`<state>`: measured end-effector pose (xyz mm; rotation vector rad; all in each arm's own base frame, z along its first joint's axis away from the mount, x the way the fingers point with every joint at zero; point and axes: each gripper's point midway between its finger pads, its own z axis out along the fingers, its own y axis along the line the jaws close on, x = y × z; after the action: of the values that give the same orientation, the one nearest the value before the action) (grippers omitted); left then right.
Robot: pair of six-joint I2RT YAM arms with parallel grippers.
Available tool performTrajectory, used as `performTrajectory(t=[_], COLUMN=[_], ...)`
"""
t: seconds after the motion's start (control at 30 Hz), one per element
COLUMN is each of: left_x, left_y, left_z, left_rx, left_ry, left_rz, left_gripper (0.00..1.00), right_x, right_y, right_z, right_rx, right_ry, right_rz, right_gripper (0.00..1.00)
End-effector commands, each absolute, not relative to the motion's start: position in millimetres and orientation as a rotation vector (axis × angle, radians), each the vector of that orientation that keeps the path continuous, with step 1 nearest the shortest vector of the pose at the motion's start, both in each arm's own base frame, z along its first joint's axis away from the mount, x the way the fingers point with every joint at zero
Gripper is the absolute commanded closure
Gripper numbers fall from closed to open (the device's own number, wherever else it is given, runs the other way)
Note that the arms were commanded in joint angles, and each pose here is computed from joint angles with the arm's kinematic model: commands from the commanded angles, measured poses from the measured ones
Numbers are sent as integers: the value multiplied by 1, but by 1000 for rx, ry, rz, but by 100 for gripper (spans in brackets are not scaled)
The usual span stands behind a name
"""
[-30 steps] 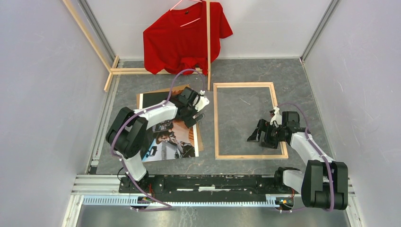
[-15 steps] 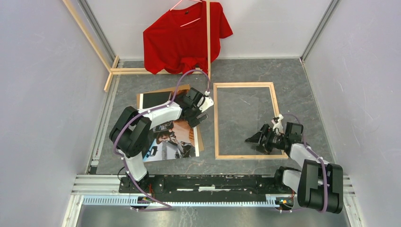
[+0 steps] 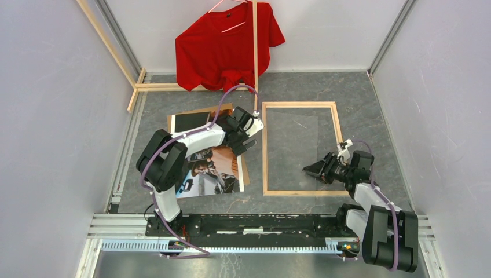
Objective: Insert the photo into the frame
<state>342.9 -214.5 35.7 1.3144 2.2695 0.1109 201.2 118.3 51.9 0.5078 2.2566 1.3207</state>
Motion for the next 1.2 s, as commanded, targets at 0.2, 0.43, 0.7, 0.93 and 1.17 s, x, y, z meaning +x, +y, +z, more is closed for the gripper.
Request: performTrajectory(t=[0.2, 0.43, 0.7, 0.93, 1.17], left_x=[345, 345, 346, 348, 344], left_y=[-232, -236, -241, -242, -239], left_z=[41, 41, 34, 36, 31], left_rx=[1295, 1299, 1292, 1292, 1302], left_ry=[2267, 2270, 2289, 2282, 2295], left_rz=[46, 27, 5, 7, 11], left_gripper=[0, 0, 0, 0, 0], right_x=[261, 253, 247, 243, 245], right_y=[89, 104, 109, 121, 130], right_z=[110, 104, 97, 95, 95], right_rx=[383, 363, 341, 309, 269], right_ry=[2082, 2102, 2127, 2161, 2177], right_rz=[1065, 1217, 1247, 1315, 1324], right_gripper=[97, 83, 73, 55, 49])
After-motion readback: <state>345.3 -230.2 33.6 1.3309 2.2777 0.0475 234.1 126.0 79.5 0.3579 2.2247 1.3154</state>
